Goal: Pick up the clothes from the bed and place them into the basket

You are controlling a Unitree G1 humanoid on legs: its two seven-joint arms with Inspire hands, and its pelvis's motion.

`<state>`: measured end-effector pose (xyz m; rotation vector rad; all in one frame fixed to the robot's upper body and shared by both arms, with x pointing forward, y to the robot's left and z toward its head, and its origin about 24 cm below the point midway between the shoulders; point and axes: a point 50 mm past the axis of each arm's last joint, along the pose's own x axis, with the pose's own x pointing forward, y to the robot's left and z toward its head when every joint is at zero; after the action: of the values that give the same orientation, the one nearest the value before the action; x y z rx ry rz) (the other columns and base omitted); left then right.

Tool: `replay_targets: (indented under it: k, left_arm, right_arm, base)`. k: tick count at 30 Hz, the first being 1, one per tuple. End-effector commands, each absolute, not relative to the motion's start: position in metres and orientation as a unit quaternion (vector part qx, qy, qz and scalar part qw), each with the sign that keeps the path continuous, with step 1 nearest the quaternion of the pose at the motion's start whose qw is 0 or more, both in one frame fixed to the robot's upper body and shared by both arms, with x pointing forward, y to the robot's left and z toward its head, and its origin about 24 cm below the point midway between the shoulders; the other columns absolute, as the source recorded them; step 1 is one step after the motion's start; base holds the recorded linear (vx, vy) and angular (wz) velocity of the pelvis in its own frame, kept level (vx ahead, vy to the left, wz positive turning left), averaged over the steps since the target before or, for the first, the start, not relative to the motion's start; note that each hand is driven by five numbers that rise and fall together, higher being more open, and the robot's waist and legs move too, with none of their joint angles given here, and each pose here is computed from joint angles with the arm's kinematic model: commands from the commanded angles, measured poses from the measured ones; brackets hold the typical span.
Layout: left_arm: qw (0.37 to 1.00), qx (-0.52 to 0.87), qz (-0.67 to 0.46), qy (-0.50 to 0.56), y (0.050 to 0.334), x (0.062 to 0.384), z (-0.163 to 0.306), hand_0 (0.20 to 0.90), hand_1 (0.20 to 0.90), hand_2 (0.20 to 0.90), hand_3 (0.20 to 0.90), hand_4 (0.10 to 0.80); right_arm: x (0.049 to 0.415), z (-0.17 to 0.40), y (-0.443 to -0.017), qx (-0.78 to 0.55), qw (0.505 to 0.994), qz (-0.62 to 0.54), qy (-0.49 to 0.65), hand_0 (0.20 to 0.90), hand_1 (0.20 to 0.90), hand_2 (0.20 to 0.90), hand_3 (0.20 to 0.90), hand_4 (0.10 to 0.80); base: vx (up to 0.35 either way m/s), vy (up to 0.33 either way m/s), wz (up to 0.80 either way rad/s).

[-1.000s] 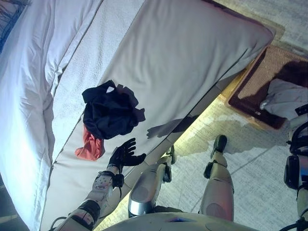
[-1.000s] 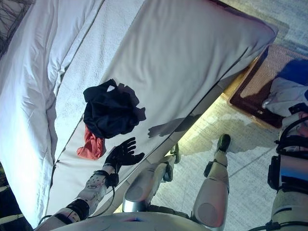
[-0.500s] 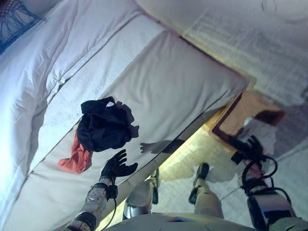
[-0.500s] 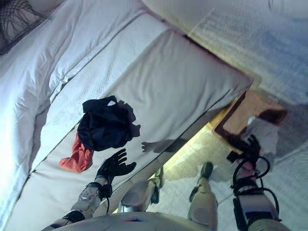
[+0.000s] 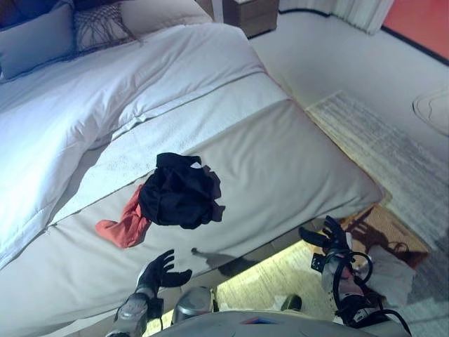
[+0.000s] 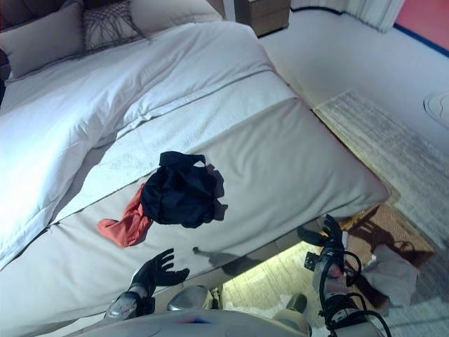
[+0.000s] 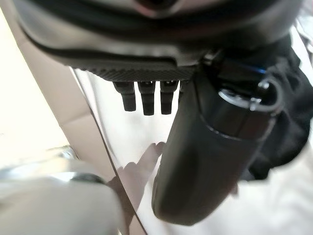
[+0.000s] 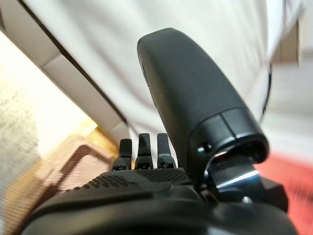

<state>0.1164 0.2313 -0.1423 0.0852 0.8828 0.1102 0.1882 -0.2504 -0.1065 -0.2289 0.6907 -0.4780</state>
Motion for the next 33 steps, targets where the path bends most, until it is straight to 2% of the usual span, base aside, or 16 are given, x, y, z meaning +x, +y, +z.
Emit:
replay_targets:
  k: [1,6,9,12,19,25,33]
  left_arm:
    - [0.925,0.068,0.064,0.368,0.253,0.155,-0.121,0.900,0.900,0.900,0.900,0.800]
    - [0.923,0.094,0.060,0.367,0.260,0.166,-0.115,0.900,0.900,0.900,0.900,0.800]
    - [0.925,0.109,0.056,0.361,0.263,0.172,-0.111,0.900,0.900,0.900,0.900,0.800]
    - [0.918,0.114,0.070,0.374,0.264,0.164,-0.115,0.900,0.900,0.900,0.900,0.800]
    - [0.904,0.144,0.066,0.398,0.275,0.141,-0.121,0.900,0.900,0.900,0.900,0.800]
    - [0.908,0.146,0.064,0.388,0.284,0.143,-0.116,0.900,0.900,0.900,0.900,0.800]
    - [0.920,0.163,0.042,0.355,0.297,0.160,-0.100,0.900,0.900,0.900,0.900,0.800]
  right_arm:
    - [0.223,-0.078,-0.260,-0.221,0.922,-0.172,0.267,0.900,0.900,0.900,0.900,0.800]
    - [0.238,-0.068,-0.251,-0.326,0.913,-0.032,0.244,0.900,0.900,0.900,0.900,0.800]
    - [0.247,-0.060,-0.250,-0.344,0.912,-0.012,0.221,0.900,0.900,0.900,0.900,0.800]
    - [0.255,-0.054,-0.246,-0.339,0.918,-0.018,0.205,0.900,0.900,0.900,0.900,0.800]
    - [0.312,0.000,-0.242,-0.361,0.925,-0.047,0.109,0.900,0.900,0.900,0.900,0.800]
    - [0.339,0.032,-0.225,-0.410,0.911,-0.031,0.041,0.900,0.900,0.900,0.900,0.800]
    - [0.371,0.080,-0.220,-0.437,0.893,-0.102,-0.024,0.900,0.900,0.900,0.900,0.800]
  base:
    - [0.261,0.175,0.95]
    - [0.237,-0.159,1.08]
    - [0.183,-0.244,1.01]
    - [0.144,-0.252,1.38]
    - [0.071,-0.110,0.36]
    - [0.097,0.008,0.18]
    - [0.024,-0.062,0.25]
